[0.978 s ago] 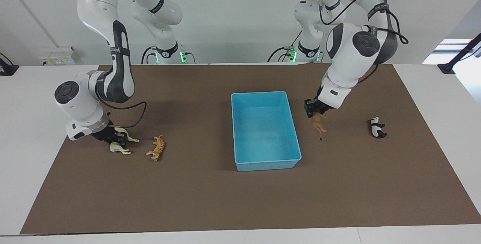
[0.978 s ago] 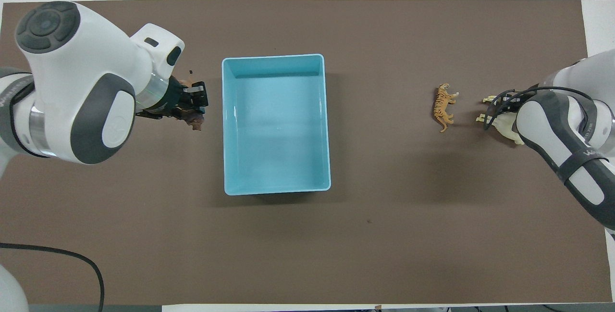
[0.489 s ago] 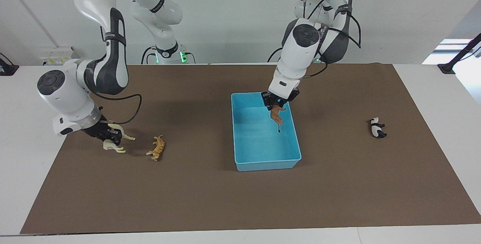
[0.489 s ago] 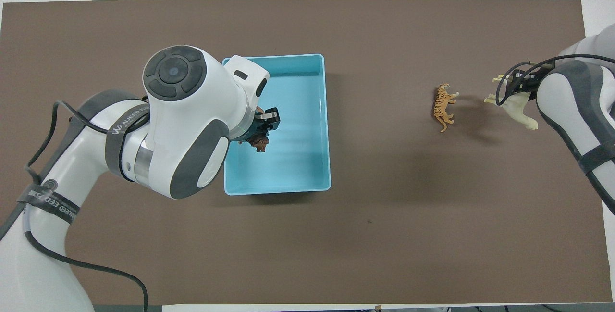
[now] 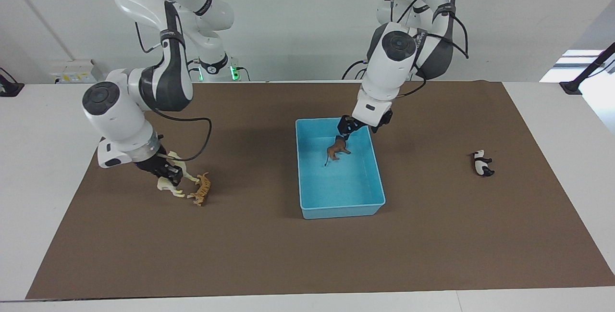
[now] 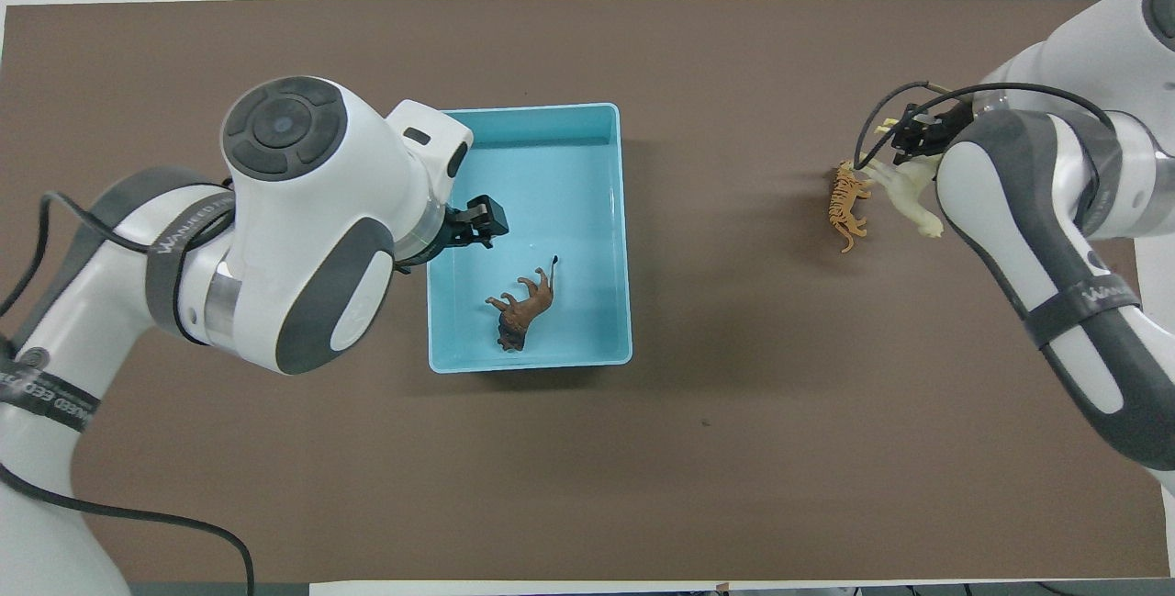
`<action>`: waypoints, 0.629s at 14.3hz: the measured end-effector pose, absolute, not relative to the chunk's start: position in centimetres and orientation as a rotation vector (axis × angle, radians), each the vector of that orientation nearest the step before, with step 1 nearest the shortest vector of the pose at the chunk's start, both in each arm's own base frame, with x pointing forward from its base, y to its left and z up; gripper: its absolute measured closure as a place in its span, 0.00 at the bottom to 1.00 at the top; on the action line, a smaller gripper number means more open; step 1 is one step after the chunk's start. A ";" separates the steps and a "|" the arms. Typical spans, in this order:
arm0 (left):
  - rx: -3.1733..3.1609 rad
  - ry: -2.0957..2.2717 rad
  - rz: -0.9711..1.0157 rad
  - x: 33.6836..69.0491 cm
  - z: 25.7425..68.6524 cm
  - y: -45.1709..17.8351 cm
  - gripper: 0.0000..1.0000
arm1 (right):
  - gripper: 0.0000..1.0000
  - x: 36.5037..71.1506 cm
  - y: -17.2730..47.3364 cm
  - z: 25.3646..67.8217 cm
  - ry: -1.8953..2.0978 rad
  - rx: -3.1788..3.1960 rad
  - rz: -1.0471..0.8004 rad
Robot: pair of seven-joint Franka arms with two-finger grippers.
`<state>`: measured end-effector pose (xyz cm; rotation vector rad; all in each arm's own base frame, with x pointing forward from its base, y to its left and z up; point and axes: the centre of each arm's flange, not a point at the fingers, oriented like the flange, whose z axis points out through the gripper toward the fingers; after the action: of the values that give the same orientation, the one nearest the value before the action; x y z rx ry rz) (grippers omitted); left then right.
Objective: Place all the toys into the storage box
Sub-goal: 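Carry the cream horse into the box with the right gripper while the left gripper reaches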
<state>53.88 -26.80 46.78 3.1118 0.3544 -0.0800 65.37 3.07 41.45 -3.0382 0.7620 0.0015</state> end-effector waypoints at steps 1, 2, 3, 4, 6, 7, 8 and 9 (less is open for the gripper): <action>3.155 0.354 -0.050 54.9 47.2 -24.0 0.00 | 0.52 65.4 6.7 42.8 0.827 -3.020 -0.002; 3.183 0.327 -0.032 56.1 47.5 -20.6 0.00 | 0.52 65.2 10.7 44.4 0.876 -3.004 -0.011; 3.195 0.294 -0.030 57.3 47.5 -17.0 0.00 | 0.52 64.8 14.6 45.8 0.902 -2.990 -0.025; 3.199 0.253 -0.040 58.2 47.5 -13.2 0.00 | 0.52 64.4 18.1 47.0 0.915 -2.975 -0.047; 3.202 0.142 -0.046 59.4 47.1 -6.2 0.00 | 0.52 63.8 23.3 48.2 0.917 -2.950 -0.082; 3.200 0.080 -0.025 59.8 46.6 -3.0 0.00 | 0.52 63.8 25.6 48.7 0.915 -2.935 -0.100; 3.198 0.036 0.005 59.9 45.7 -0.4 0.00 | 0.52 63.9 27.7 49.1 0.911 -2.919 -0.117; 3.197 0.012 0.037 59.9 44.4 1.9 0.00 | 0.52 64.2 29.6 49.3 0.901 -2.906 -0.133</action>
<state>59.90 1.88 44.41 3.1974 0.0119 0.0367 64.20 29.56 49.28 -2.9055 0.9012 -0.1332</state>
